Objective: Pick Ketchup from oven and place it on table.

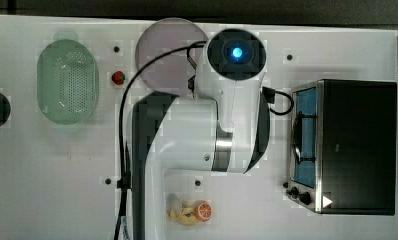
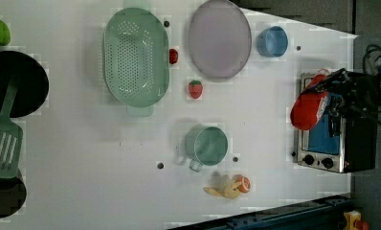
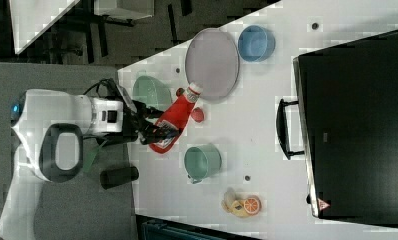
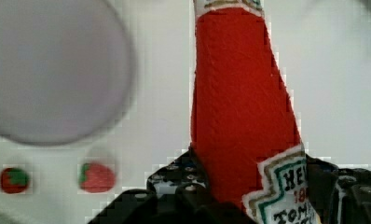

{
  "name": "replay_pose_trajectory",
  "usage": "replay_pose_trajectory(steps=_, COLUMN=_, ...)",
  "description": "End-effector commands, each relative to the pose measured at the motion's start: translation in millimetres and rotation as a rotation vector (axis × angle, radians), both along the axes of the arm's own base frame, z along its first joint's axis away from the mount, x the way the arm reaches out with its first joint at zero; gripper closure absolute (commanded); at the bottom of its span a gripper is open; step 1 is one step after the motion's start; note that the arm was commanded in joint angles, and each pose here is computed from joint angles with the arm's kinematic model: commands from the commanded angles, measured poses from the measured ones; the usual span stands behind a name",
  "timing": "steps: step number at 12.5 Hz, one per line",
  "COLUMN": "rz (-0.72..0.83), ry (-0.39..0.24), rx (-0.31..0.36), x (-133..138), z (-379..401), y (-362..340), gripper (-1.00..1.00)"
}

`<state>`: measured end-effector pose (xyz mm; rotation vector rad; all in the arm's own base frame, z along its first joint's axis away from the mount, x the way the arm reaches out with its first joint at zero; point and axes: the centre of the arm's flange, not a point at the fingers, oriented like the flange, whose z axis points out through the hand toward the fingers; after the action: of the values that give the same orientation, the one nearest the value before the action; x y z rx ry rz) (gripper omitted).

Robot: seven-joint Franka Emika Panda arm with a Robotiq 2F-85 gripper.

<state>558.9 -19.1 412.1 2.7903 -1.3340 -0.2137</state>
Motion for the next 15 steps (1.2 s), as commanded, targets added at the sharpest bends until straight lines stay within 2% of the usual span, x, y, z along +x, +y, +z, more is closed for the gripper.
replay_pose_trajectory(steps=1, rz=-0.008, ry=-0.023, rx=-0.002, x=-10, z=-40, y=-3, gripper=-0.21)
replay_pose_trajectory(steps=4, rz=-0.006, ry=-0.011, rx=-0.018, x=-23, z=-118, y=-1, gripper=-0.21)
replay_pose_trajectory(steps=5, rz=-0.005, ry=-0.005, rx=-0.035, x=-26, z=-168, y=-2, gripper=-0.21)
replay_pose_trajectory(steps=9, rz=-0.001, ry=-0.028, rx=-0.058, x=-25, z=-225, y=-4, gripper=-0.24)
replay_pose_trajectory(steps=11, rz=-0.001, ry=-0.015, rx=-0.060, x=-30, z=-236, y=-3, gripper=-0.61)
replay_pose_trajectory(steps=12, rz=-0.008, ry=-0.021, rx=-0.061, x=-29, z=-235, y=-3, gripper=-0.99)
replay_pose_trajectory(steps=14, rz=-0.063, ry=-0.156, rx=-0.051, x=0, z=-165, y=-1, gripper=-1.00)
replay_pose_trajectory(steps=15, rz=-0.067, ry=-0.187, rx=-0.044, x=7, z=-137, y=1, gripper=-1.00)
